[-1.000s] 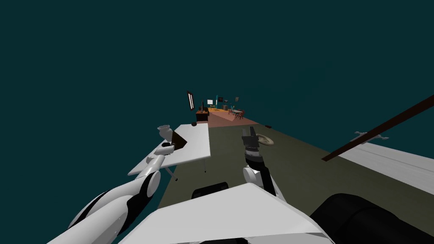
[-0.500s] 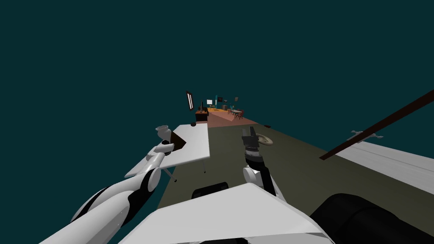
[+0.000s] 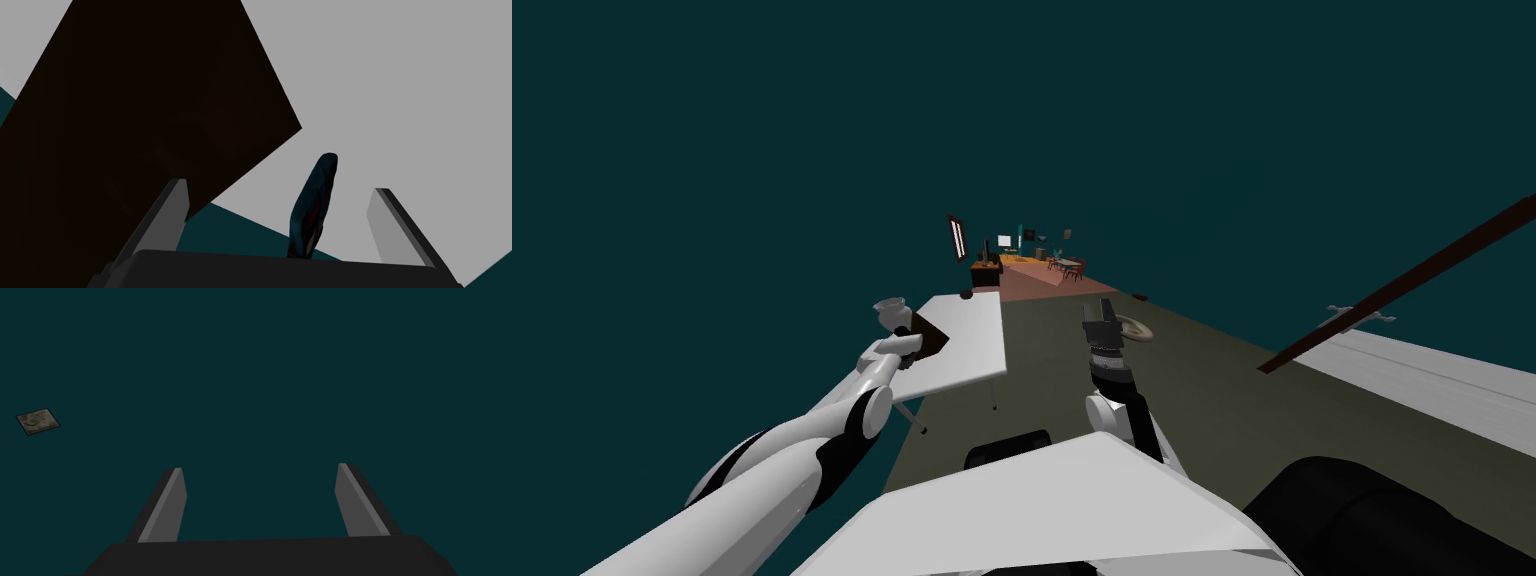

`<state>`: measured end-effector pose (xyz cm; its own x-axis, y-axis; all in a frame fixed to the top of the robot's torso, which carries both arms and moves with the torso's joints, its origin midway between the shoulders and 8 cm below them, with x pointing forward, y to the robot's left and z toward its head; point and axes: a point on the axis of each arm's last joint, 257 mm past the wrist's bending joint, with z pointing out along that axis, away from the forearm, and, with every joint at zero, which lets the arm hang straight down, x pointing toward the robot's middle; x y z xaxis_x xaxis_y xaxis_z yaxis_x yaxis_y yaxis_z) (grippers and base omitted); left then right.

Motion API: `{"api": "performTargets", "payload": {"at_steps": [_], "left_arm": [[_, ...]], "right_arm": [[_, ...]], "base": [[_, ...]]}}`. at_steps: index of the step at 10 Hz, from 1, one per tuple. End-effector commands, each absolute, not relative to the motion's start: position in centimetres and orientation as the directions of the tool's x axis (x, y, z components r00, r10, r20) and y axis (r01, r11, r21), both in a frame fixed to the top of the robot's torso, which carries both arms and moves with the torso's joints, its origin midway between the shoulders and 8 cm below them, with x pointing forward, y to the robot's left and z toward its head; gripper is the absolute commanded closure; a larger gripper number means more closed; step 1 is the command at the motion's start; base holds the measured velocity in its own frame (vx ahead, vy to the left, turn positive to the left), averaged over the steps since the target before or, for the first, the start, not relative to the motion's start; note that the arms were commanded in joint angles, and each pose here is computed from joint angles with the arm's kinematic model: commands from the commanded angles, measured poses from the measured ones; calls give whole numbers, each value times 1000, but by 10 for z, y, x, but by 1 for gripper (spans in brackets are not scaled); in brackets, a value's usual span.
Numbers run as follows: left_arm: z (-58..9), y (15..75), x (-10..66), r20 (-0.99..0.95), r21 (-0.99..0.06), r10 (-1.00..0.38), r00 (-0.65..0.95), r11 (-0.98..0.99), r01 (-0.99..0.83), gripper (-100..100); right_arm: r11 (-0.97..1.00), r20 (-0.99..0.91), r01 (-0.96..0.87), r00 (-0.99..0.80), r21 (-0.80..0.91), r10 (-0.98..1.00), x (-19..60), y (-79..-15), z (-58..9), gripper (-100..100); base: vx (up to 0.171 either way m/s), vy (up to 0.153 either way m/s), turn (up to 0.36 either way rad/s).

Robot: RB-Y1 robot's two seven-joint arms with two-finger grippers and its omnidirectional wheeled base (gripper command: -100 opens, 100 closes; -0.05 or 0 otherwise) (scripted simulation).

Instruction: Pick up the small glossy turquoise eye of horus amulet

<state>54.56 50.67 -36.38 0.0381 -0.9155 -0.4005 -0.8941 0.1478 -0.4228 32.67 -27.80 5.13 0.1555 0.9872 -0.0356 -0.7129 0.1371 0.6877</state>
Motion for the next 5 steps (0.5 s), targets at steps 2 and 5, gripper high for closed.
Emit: {"api": "performTargets", "payload": {"at_steps": [2,5], "left_arm": [[-365,507,534,-381,-372,-924,43,110,-922,-100],[-366,508,516,-360,-297,-931,51,63,-953,-100]], "right_arm": [[137,-36,-713,155,688,987,327,-278,51,0],[137,-36,-713,155,688,987,327,-278,51,0]], "base": [[16,25,-29],[27,37,-44]]}}
